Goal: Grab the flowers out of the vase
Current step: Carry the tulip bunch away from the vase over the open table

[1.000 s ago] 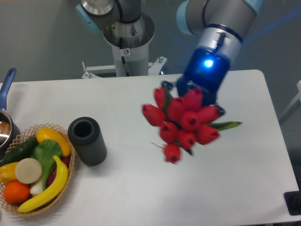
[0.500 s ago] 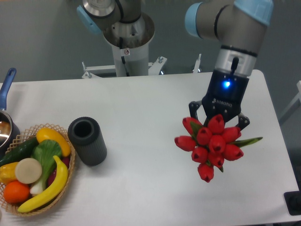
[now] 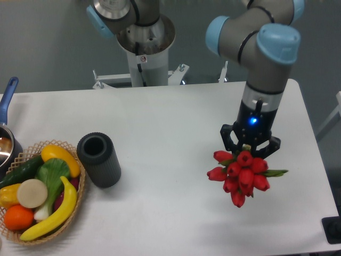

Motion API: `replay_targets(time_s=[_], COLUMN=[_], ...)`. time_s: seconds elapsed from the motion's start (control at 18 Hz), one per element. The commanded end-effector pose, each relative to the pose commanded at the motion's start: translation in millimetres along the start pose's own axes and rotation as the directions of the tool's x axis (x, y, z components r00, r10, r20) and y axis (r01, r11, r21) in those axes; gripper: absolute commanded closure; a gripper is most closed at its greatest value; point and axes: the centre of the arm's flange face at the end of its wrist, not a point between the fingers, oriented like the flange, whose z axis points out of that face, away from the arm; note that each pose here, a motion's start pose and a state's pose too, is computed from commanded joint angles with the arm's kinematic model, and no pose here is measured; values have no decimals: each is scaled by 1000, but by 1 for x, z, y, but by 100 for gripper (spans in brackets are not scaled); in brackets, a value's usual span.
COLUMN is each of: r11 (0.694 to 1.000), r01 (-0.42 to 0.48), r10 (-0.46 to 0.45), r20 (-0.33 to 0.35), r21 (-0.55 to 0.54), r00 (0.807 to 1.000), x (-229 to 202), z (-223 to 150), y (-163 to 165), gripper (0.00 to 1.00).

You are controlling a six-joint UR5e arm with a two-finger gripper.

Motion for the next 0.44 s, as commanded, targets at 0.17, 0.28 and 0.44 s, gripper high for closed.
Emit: replay_targets(time_s=[0.17,0.28,0.44], r11=[999,997,990], r01=[-16,-20,-47], r10=[15,18,44], r20=[-12,-24,-32], r21=[-42,-71,-129], r00=[1000,1000,999], x=[9,12,23], z=[8,12,27], y=[-4,-3,-9], gripper=[96,96,96])
